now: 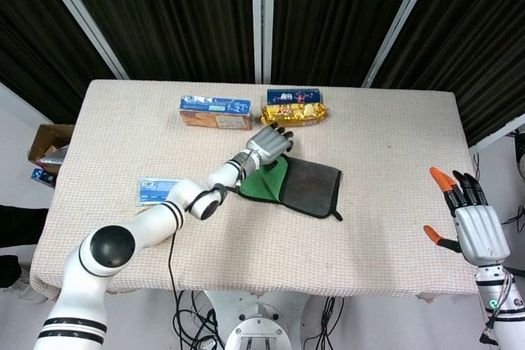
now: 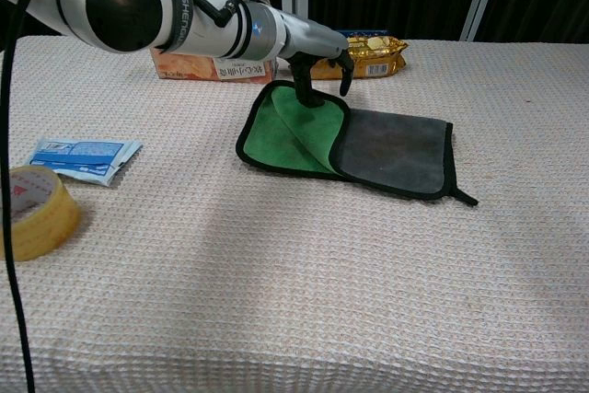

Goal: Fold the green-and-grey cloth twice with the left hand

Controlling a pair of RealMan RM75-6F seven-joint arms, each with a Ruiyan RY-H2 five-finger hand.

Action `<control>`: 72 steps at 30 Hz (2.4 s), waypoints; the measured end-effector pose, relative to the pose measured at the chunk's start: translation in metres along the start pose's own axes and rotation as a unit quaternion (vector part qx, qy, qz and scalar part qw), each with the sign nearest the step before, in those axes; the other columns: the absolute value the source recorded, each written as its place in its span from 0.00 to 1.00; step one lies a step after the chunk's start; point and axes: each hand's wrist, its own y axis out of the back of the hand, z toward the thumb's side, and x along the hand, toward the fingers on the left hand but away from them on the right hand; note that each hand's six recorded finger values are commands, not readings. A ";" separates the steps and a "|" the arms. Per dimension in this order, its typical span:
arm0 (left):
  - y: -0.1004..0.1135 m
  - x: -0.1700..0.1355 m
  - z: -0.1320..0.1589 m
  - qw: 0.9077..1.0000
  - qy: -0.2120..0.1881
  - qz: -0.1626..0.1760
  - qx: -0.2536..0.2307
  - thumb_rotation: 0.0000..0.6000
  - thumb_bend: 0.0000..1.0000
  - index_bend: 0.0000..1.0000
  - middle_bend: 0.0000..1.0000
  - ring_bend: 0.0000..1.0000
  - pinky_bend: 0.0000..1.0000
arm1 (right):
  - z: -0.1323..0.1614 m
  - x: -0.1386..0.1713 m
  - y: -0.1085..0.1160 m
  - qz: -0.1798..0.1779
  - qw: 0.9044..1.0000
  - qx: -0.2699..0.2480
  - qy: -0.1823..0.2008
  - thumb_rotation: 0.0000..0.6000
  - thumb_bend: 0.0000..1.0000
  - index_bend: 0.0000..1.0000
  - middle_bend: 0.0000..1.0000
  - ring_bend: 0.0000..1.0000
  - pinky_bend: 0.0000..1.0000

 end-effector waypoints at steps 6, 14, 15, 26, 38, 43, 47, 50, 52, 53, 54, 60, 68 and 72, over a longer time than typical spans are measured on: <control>-0.007 0.006 0.001 1.000 0.010 -0.008 0.005 1.00 0.39 0.39 0.09 0.11 0.11 | -0.004 0.000 -0.003 0.004 1.000 -0.004 -0.006 1.00 0.09 0.01 0.13 0.00 0.00; -0.003 0.007 0.001 1.000 0.015 0.011 0.002 1.00 0.38 0.46 0.10 0.11 0.11 | -0.003 -0.001 -0.006 0.009 1.000 -0.002 -0.006 1.00 0.09 0.01 0.13 0.00 0.00; -0.003 0.007 0.001 1.000 0.016 0.012 0.003 1.00 0.38 0.47 0.10 0.11 0.11 | -0.003 -0.001 -0.006 0.009 1.000 -0.002 -0.006 1.00 0.09 0.01 0.13 0.00 0.00; -0.002 0.001 0.002 0.999 0.008 0.034 0.028 1.00 0.47 0.61 0.15 0.11 0.11 | -0.002 -0.001 -0.007 0.010 1.000 -0.003 -0.005 1.00 0.09 0.01 0.13 0.00 0.00; -0.001 -0.052 -0.035 0.996 0.001 0.075 -0.040 1.00 0.47 0.55 0.15 0.11 0.11 | 0.004 -0.001 -0.006 0.008 1.000 -0.006 0.005 1.00 0.09 0.01 0.13 0.00 0.00; -0.027 -0.076 -0.059 0.998 0.016 0.056 -0.038 1.00 0.47 0.49 0.15 0.11 0.10 | 0.007 0.000 -0.005 0.006 1.000 -0.007 0.010 1.00 0.09 0.01 0.13 0.00 0.00; -0.040 -0.089 -0.064 0.998 0.017 0.042 -0.033 1.00 0.47 0.42 0.13 0.11 0.10 | 0.011 0.001 -0.004 0.004 1.000 -0.008 0.014 1.00 0.09 0.01 0.13 0.00 0.00; -0.047 -0.100 -0.064 0.999 0.012 0.031 -0.028 1.00 0.46 0.30 0.09 0.11 0.11 | 0.014 0.002 -0.003 0.001 1.000 -0.007 0.017 1.00 0.09 0.01 0.13 0.00 0.00; -0.049 -0.107 -0.062 0.999 0.007 0.027 -0.027 1.00 0.44 0.27 0.09 0.11 0.11 | 0.015 0.003 -0.002 -0.001 1.000 -0.007 0.019 1.00 0.09 0.01 0.13 0.00 0.00; -0.049 -0.111 -0.060 0.999 0.005 0.027 -0.028 1.00 0.42 0.26 0.09 0.11 0.11 | 0.015 0.003 -0.002 -0.001 1.000 -0.007 0.019 1.00 0.09 0.01 0.13 0.00 0.00; -0.048 -0.115 -0.059 0.999 0.003 0.028 -0.031 1.00 0.38 0.26 0.09 0.11 0.11 | 0.015 0.004 -0.001 -0.002 1.000 -0.007 0.019 1.00 0.09 0.01 0.13 0.00 0.00; -0.035 -0.127 -0.072 0.997 0.025 0.040 -0.063 1.00 0.23 0.27 0.09 0.11 0.11 | 0.014 0.009 0.003 -0.008 1.000 -0.006 0.016 1.00 0.09 0.01 0.13 0.00 0.00; -0.039 -0.112 -0.106 0.995 0.067 0.062 -0.030 1.00 0.21 0.31 0.09 0.11 0.10 | 0.012 0.013 0.006 -0.012 1.000 -0.004 0.011 1.00 0.09 0.01 0.13 0.00 0.00; -0.050 -0.099 -0.116 0.994 0.072 0.077 -0.007 1.00 0.14 0.32 0.09 0.11 0.11 | 0.012 0.013 0.004 -0.010 1.000 -0.003 0.007 1.00 0.09 0.01 0.13 0.00 0.00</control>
